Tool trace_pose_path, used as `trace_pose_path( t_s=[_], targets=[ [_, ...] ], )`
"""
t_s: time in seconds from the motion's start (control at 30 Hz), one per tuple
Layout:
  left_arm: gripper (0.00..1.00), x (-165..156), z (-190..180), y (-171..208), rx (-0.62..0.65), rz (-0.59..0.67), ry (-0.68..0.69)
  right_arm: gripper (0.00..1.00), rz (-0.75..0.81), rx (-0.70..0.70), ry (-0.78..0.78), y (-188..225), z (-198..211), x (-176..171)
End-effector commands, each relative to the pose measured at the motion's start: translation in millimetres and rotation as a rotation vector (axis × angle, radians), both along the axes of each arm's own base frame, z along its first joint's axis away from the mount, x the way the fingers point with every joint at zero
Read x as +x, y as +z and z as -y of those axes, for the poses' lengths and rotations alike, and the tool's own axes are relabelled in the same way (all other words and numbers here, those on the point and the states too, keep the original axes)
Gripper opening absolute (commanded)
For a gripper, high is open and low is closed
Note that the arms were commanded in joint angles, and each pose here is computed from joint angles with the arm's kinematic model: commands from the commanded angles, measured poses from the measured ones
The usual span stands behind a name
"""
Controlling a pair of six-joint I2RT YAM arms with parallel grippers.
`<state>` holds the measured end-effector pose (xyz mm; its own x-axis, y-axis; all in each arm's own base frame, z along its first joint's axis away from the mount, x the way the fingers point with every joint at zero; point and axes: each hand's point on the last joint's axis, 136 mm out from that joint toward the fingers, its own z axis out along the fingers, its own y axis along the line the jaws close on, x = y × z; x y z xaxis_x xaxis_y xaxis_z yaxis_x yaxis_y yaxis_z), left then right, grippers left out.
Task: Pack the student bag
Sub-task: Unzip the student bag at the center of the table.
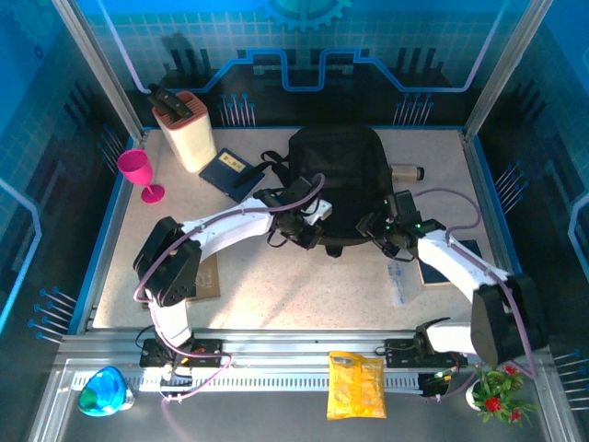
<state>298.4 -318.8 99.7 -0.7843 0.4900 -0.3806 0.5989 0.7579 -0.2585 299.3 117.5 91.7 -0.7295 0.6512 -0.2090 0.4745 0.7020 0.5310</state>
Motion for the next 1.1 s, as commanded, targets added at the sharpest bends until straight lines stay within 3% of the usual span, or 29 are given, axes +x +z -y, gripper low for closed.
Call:
trace_pose_path(
  t_s=[0.0,0.2,0.5,0.7,0.77,0.97,1.07],
  targets=[
    [0.0,-10.8,10.4,30.5,-0.05,0.011,-0.042,0.69,-0.071,0.053,-0.108,-3.0,-7.3,-22.3],
    [0.0,-17.6,17.7,43.2,-0.082,0.027,-0.063,0.73,-0.08,0.145,-0.116,0.0,-39.0,-15.6],
    [0.0,-26.1,16.8,47.0,-0.103,0.019,-0.067,0.77,-0.091,0.178,-0.138,-4.7,-53.9,2.7],
    [0.0,-29.8,16.3,42.7,-0.102,0.006,-0.069,0.73,-0.083,0.23,-0.106,-3.6,-67.6,7.8],
    [0.0,-29.6,15.4,41.4,-0.098,0.005,-0.062,0.65,-0.086,0.227,-0.105,-4.9,-67.5,7.3],
    [0.0,-27.6,-1.3,36.4,-0.045,0.032,-0.004,0.27,-0.076,0.176,-0.137,-10.1,-51.6,1.0],
    [0.0,-30.3,-15.8,29.7,0.002,0.032,0.037,0.16,-0.069,0.138,-0.156,-10.9,-39.7,-1.6]
  ],
)
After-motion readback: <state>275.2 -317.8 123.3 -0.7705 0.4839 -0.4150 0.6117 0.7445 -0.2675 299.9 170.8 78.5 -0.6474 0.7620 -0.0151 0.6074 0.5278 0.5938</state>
